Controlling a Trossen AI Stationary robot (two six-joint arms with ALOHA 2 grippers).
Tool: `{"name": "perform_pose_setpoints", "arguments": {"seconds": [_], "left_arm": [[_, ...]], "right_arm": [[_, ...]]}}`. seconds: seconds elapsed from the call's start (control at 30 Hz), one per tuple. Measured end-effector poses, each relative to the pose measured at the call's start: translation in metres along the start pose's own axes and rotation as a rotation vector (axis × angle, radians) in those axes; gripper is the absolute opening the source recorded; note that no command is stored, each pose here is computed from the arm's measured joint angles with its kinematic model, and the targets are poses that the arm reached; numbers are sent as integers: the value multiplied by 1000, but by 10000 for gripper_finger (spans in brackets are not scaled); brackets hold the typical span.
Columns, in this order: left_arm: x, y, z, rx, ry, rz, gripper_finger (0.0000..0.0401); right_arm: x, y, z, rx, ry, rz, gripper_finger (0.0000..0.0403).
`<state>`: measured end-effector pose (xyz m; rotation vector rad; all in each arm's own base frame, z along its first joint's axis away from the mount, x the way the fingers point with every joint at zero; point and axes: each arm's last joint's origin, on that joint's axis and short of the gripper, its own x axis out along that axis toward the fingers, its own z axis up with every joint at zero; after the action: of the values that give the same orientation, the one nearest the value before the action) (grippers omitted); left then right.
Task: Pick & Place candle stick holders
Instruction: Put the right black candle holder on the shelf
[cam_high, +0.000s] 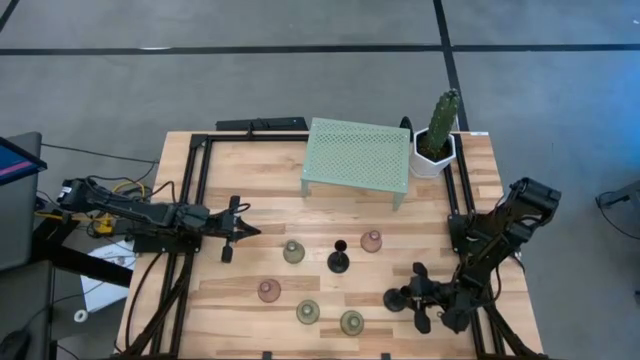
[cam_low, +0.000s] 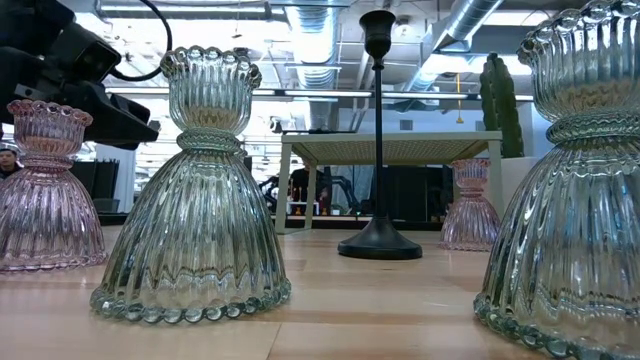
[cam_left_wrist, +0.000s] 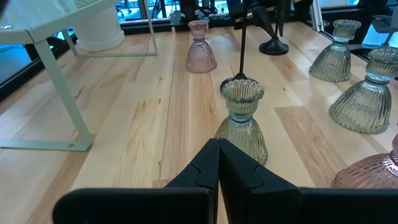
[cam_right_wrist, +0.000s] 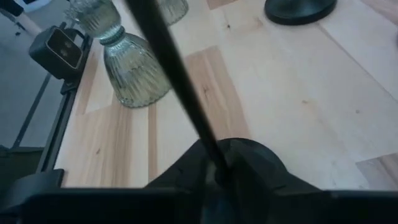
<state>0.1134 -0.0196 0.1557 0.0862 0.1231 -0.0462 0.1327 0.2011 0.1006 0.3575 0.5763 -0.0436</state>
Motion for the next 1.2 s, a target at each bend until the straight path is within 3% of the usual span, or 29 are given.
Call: {"name": "perform_pose_setpoints", "arguments": {"seconds": [0.13, 0.47, 0.7, 0.87, 1.2], "left_arm": [[0, 0, 0, 0, -1, 0, 6], [0, 0, 0, 0, -1, 0, 6], [0, 0, 0, 0, -1, 0, 6], [0, 0, 0, 0, -1, 0, 6], [0, 0, 0, 0, -1, 0, 6]], "right_arm": [[0, 0, 4, 9, -17, -8, 12], [-11, 8, 39, -37, 23, -23, 6], [-32, 11, 97, -99, -3, -65, 3], [-42, -2, 145, -138, -45, -151, 2], [-48, -62, 255, -113, -143, -303, 1]]}}
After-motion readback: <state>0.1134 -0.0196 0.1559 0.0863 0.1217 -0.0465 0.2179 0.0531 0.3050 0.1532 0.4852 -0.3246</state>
